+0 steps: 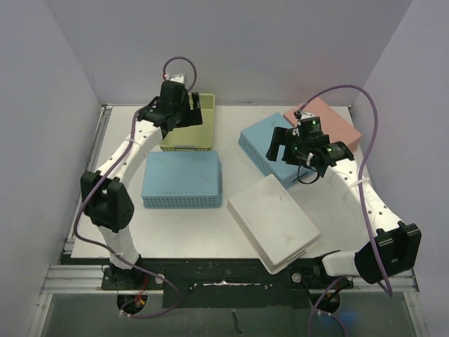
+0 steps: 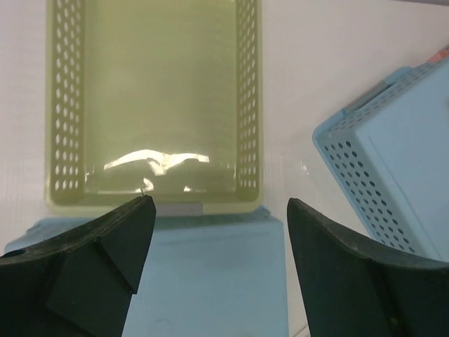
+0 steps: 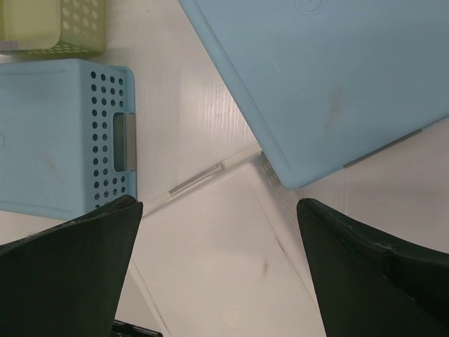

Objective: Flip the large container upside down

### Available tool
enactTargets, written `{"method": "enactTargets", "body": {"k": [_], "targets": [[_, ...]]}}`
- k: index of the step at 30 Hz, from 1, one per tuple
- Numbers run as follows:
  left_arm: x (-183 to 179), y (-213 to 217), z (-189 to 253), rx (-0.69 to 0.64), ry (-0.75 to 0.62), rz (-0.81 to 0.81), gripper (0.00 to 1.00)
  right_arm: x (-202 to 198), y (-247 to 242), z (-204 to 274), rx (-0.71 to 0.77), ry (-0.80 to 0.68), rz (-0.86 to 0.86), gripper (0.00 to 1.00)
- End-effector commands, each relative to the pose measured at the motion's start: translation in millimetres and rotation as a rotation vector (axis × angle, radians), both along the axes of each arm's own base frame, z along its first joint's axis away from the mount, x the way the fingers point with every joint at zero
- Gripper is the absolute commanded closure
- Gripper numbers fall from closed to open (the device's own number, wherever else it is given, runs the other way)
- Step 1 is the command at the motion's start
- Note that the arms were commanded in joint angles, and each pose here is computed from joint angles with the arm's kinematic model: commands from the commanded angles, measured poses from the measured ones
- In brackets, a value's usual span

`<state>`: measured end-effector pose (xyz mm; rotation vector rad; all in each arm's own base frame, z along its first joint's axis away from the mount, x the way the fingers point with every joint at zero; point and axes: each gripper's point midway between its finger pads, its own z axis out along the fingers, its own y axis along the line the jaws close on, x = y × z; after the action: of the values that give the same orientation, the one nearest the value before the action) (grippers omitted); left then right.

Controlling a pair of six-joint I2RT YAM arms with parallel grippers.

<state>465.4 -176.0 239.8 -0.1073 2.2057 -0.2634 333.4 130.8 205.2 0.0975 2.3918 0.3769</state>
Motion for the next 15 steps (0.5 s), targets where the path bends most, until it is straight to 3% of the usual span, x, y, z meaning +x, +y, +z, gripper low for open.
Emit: {"method": "enactTargets", "body": {"k": [1,7,15], "targets": [[47,-25,6,-0.028,-0.042,-0.061,0.25,1,-5,15,-0.011,-0.054,-0.028,0.0],[99,-60,-38,-0.034,0.016,-0.11,0.27,3,-13,17,-0.059,-0.05,-0.046,0.0],[120,-77,-103,0.012,0.083,-0.138,0.29,10,-21,10,-0.086,-0.035,-0.073,0.01]]}}
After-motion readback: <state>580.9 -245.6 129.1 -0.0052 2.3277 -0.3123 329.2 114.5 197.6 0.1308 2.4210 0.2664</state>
